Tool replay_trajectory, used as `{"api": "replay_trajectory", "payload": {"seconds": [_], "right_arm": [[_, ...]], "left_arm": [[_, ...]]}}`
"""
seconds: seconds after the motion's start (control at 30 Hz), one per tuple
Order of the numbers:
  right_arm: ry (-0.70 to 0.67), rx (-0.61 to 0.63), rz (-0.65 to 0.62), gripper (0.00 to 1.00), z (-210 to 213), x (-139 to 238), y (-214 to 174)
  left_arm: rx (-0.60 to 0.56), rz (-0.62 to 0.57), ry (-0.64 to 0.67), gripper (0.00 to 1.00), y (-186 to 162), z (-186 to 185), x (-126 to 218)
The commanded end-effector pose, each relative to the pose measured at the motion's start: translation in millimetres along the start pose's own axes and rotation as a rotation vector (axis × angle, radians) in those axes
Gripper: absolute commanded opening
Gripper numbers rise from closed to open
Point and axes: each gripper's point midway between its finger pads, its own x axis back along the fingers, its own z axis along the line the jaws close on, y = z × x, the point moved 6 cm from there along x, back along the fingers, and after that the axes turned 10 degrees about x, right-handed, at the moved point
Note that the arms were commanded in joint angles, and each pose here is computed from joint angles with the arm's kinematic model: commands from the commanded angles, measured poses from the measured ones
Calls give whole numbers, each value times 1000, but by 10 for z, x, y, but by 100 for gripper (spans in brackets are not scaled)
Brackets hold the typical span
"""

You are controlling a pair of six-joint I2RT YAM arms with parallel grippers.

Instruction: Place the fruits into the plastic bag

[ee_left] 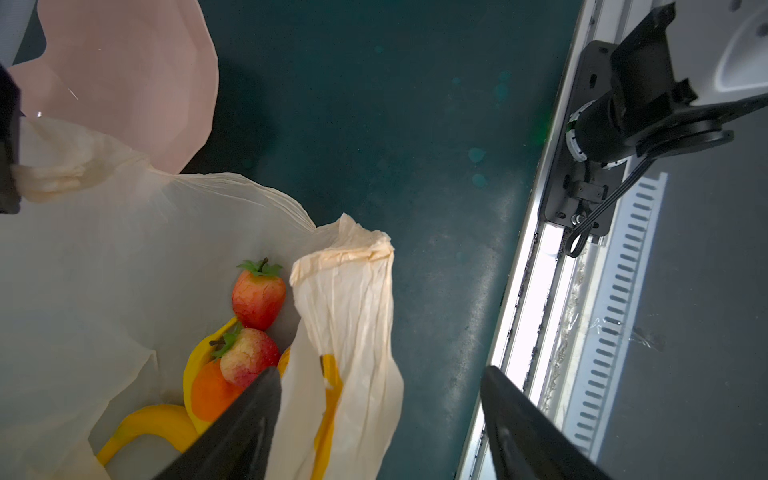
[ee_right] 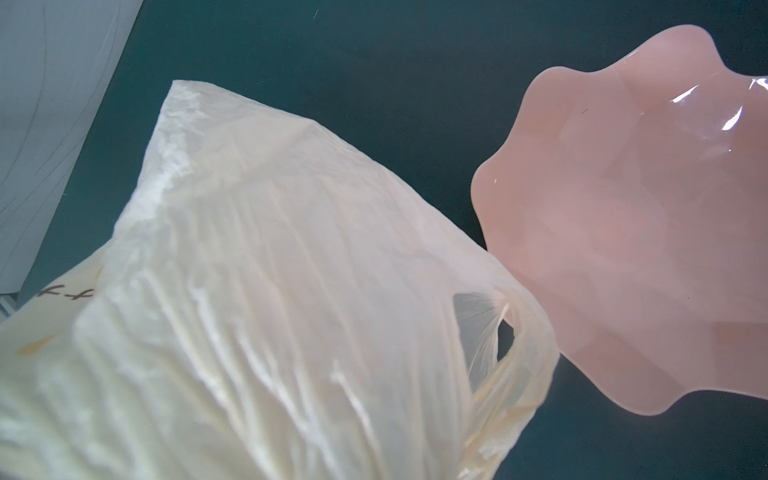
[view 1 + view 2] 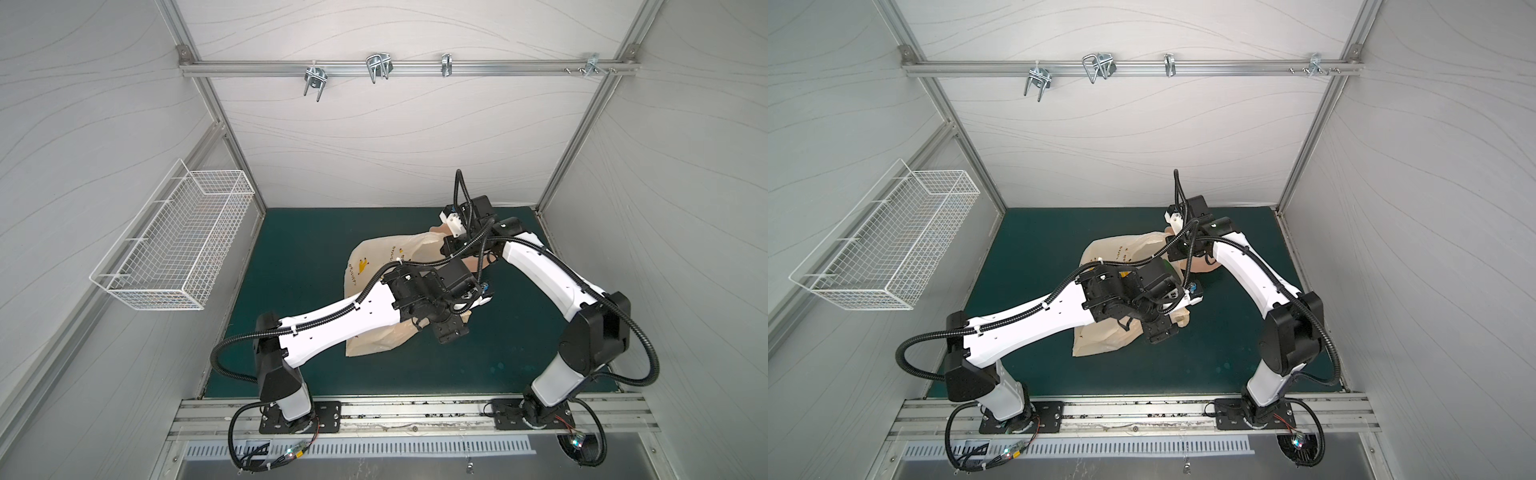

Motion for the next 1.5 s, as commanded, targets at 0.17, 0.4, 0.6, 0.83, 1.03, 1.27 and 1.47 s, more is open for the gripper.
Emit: {"api": "replay_trajectory", "payload": {"seconds": [0.17,0.4,0.6,0.83,1.03,1.27,1.47], "right_arm": [[21,-23,13,0,2,36,-30],[32,-65,3,0,-47,64,-40],[52,-129,-10,0,-129,113,-22],[93,-227,-52,0,-195,296,114],[103,-360,-99,0,-259,612,346],[159,-486,-177,0,-205,970,671],[235,-603,-262,0,-171,1252,855]], "left_arm": [[-41,-18,-16,50,151,-39,-174],[-23,-8,0,0,101,-18,-149],[-7,-122,17,0,100,18,129],[130,-272,6,0,52,240,595],[229,-456,105,0,-62,574,1245],[319,-576,253,0,-403,973,1872],[396,-627,370,0,-667,1321,2170]]}}
